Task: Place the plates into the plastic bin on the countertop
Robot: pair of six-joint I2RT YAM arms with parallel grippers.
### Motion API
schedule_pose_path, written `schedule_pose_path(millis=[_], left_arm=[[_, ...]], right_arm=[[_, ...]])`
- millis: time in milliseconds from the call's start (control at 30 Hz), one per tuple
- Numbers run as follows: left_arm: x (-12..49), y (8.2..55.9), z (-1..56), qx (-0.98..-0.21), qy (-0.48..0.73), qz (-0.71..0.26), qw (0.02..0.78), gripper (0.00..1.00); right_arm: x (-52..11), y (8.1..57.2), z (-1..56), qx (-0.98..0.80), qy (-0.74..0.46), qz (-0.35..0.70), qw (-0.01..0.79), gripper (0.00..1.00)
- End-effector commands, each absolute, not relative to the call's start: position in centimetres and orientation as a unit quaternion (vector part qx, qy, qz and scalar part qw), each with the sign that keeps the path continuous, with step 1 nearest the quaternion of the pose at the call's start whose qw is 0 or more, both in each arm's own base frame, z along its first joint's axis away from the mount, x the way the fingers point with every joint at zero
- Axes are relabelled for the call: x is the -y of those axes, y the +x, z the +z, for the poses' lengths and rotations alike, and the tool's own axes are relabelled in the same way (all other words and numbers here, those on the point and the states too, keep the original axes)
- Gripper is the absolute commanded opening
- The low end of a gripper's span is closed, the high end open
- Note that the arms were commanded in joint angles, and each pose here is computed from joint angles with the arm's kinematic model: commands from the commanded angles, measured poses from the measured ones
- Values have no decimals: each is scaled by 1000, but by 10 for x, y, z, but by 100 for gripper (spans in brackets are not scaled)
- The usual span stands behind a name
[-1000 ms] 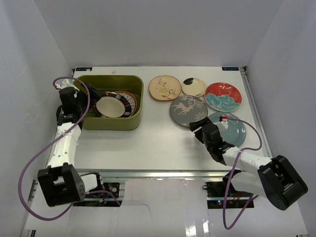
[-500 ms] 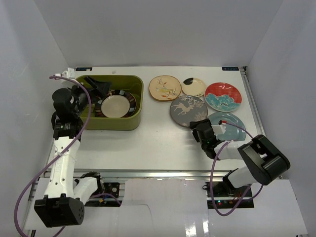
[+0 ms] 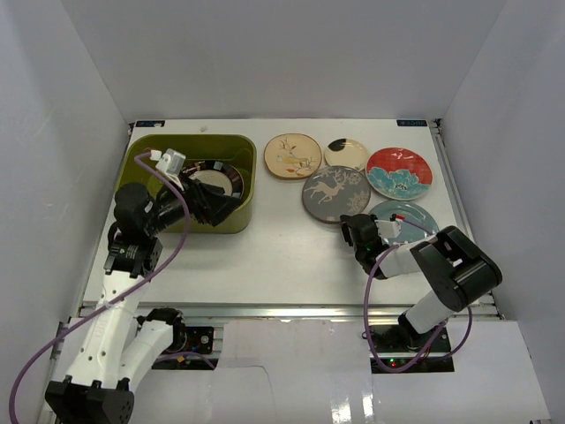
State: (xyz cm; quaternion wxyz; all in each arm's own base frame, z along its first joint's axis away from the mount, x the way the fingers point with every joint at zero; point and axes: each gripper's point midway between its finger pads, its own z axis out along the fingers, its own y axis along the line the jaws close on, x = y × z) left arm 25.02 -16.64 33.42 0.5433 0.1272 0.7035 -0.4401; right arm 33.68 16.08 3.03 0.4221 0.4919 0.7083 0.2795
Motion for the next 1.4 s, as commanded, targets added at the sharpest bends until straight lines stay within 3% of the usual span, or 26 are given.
schedule_pose_path(millis=[0,233,500,633,833,933,1033,1133,1167,1367], left_arm=[[175,226,323,-698,179,-442,534,98],[170,230,331,-701,160,-431,546,98],[163,241,361,-692,120,-423,572,98],[160,240,368,-690,107,-420,580,98],[128,257,358,-716,13,-349,605,98],[122,251,368,-710,-6,-347,612,98],[109,247,385,-699,-30,-325,636,98],[94,249,394,-694,-50,-292,656,98],[93,248,398,-692,-50,-290,659,98],[88,257,390,-703,-59,-272,655,98]], right_arm=[[-158,350,58,-679,487,298,462,8],[-168,331,88,-694,431,312,485,8],[-152,309,193,-659,350,319,585,8],[-167,294,256,-651,248,354,625,8],[-243,297,354,-657,65,424,620,8],[-292,307,368,-664,-9,460,590,8],[-332,321,414,-633,-31,505,586,8],[-368,338,411,-637,-38,526,562,8],[-375,340,433,-620,-38,539,569,8],[-460,360,401,-645,-56,567,509,8]])
